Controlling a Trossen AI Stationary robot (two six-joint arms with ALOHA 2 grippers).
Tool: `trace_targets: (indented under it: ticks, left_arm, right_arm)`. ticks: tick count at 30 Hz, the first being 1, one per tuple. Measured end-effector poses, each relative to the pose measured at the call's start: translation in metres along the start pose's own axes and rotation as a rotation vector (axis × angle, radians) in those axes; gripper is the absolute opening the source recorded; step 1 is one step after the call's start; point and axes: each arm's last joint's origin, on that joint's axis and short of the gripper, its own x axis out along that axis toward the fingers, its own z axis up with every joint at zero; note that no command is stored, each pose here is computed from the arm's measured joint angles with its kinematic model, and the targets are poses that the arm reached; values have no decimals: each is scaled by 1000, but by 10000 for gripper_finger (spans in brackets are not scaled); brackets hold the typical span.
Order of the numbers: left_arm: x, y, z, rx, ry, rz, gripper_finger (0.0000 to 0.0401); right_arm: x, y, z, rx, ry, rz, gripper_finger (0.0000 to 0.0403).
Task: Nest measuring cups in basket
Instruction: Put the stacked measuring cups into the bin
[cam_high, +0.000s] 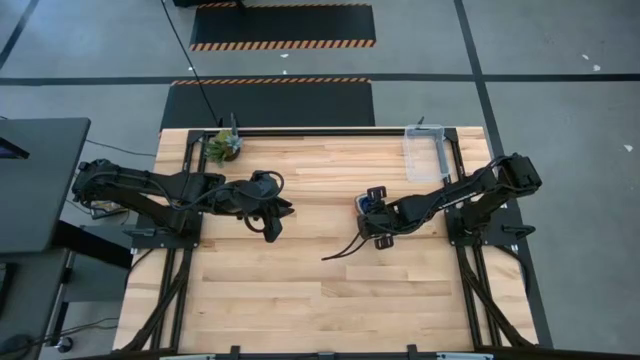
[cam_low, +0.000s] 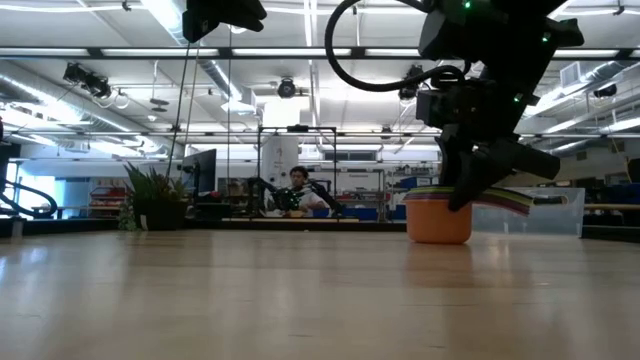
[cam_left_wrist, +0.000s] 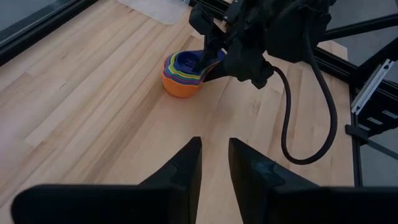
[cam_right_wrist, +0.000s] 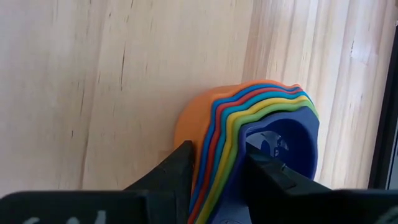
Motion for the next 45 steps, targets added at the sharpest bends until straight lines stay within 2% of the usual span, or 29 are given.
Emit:
trace_targets:
  ticks: [21, 26, 31, 45]
  left_arm:
    - [0, 0, 0, 2, -1, 0, 87]
    - [0, 0, 0, 67, -2, -1, 87]
    - [0, 0, 0, 72, -1, -1, 87]
    - [0, 0, 0, 73, 0, 0, 87]
  right_arm:
    - [1, -3, 0, 58, -2, 21, 123]
    - [2, -6, 0, 75, 2, 19, 123]
    - [3, -8, 0, 85, 8, 16, 123]
    - [-2, -33, 8, 135, 40, 36, 114]
